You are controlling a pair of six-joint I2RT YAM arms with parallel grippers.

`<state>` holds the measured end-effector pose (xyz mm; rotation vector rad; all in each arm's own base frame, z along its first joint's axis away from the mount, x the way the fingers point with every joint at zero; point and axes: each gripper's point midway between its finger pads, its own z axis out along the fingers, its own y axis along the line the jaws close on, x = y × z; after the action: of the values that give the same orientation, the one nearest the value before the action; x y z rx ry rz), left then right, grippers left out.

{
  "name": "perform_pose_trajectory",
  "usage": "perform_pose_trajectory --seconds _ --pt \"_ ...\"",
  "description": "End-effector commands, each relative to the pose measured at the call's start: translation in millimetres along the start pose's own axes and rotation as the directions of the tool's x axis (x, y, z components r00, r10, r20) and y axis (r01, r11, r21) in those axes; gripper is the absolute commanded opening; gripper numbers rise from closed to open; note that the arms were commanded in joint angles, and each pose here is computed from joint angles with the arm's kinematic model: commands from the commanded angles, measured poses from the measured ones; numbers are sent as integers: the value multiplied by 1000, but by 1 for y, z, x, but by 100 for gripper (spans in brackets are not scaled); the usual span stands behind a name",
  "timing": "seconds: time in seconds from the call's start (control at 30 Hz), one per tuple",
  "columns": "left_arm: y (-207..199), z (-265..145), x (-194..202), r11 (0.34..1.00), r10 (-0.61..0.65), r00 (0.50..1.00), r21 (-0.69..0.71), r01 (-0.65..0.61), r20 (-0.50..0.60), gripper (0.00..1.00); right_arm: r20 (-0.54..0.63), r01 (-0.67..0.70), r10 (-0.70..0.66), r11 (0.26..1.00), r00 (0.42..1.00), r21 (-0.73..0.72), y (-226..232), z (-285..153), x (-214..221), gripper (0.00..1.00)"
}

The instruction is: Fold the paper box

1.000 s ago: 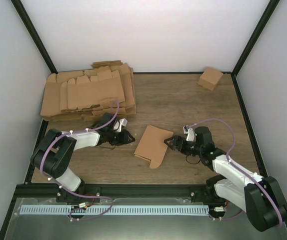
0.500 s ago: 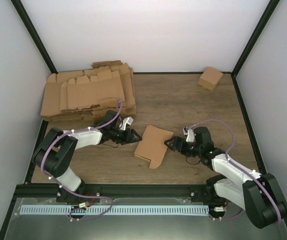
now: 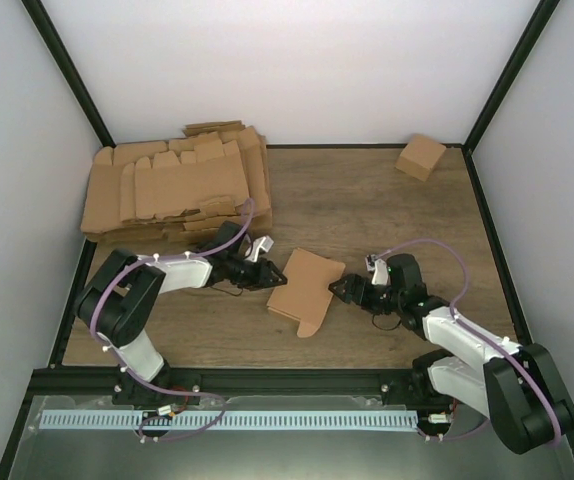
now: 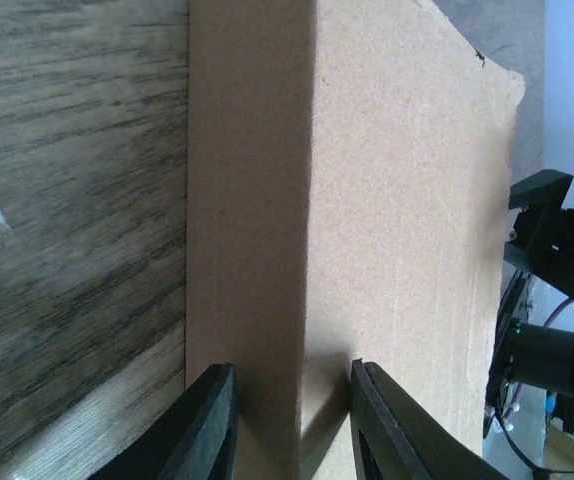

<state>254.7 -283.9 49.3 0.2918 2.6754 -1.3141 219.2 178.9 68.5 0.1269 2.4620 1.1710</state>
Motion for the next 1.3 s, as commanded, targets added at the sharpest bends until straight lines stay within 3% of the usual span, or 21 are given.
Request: perform_pose_trajectory --seconds 0.0,0.23,0.37,0.63,1.27 --pt "28 1 -2 995 -42 999 -93 45 32 32 35 1 -2 1000 999 29 -5 -4 -5 92" --pt "42 -4 1 990 -71 997 -119 76 44 31 81 -30 19 991 997 134 -24 -8 -10 85" --pt "46 -5 1 989 -76 996 -126 81 45 31 46 -65 57 980 997 189 -39 -2 -4 65" --pt "51 -7 1 987 -80 996 -138 86 48 31 10 -90 89 993 996 81 -29 9 4 29" --pt "27 -16 -4 994 -104 993 36 102 49 12 -68 -58 58 998 996 -7 -15 23 5 24"
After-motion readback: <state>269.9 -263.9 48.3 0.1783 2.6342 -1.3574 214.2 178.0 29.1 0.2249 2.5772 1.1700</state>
